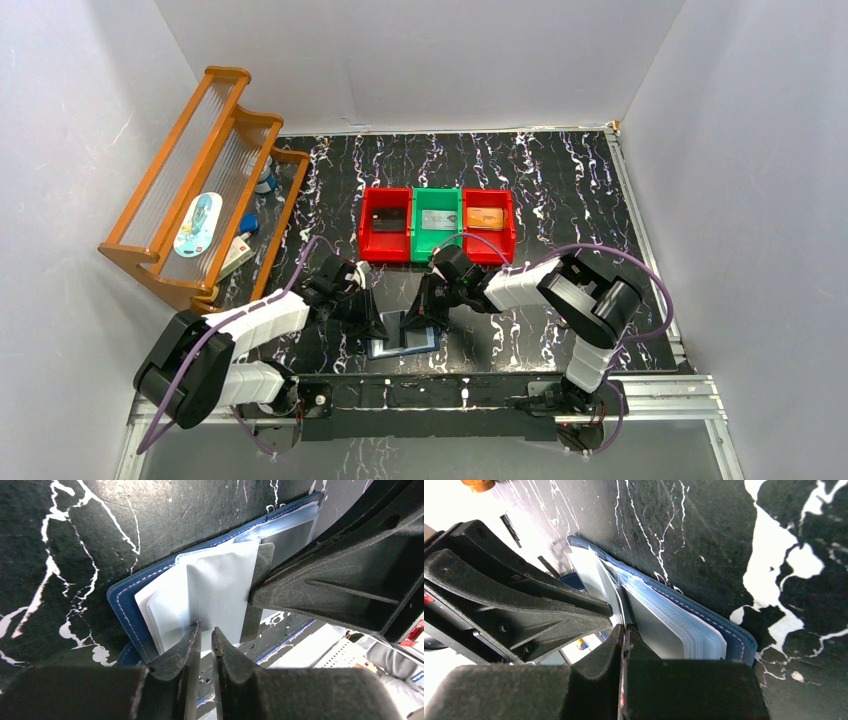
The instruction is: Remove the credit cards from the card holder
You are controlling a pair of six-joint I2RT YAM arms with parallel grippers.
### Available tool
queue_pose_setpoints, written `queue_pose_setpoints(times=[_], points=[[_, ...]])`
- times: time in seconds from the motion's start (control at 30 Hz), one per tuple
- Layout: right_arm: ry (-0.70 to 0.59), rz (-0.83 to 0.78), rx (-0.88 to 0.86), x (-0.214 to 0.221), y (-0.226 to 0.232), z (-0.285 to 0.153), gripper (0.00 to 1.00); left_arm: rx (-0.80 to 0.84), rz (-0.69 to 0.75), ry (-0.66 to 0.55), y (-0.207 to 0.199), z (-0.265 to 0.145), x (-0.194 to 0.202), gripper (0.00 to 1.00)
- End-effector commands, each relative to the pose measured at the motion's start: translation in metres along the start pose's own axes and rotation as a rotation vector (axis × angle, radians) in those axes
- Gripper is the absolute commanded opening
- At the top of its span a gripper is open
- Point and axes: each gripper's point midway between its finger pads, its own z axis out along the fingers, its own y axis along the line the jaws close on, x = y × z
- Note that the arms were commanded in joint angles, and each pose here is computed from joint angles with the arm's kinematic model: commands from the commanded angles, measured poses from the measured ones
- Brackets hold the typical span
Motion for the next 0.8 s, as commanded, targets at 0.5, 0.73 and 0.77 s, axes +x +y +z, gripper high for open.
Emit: queue_pose_setpoints(times=[0.5, 0.73, 0.77], points=[[-0.003, -0.060, 0.020, 0.005, 0.003, -0.015, 0.07, -0.122, -0.015, -0.077, 0.027, -0.007, 0.000, 0.13], [-0.013, -0.039, -0.031, 0.003, 0.011, -0.012, 0.19, -0.106, -0.006, -0.061, 0.020, -0.005, -0.003, 0.12], [-0.010, -0.041, -0.036, 0.003, 0.012, -0.011, 0.20, -0.106, -0.008, -0.060, 0.019, -0.005, -0.003, 0.12]])
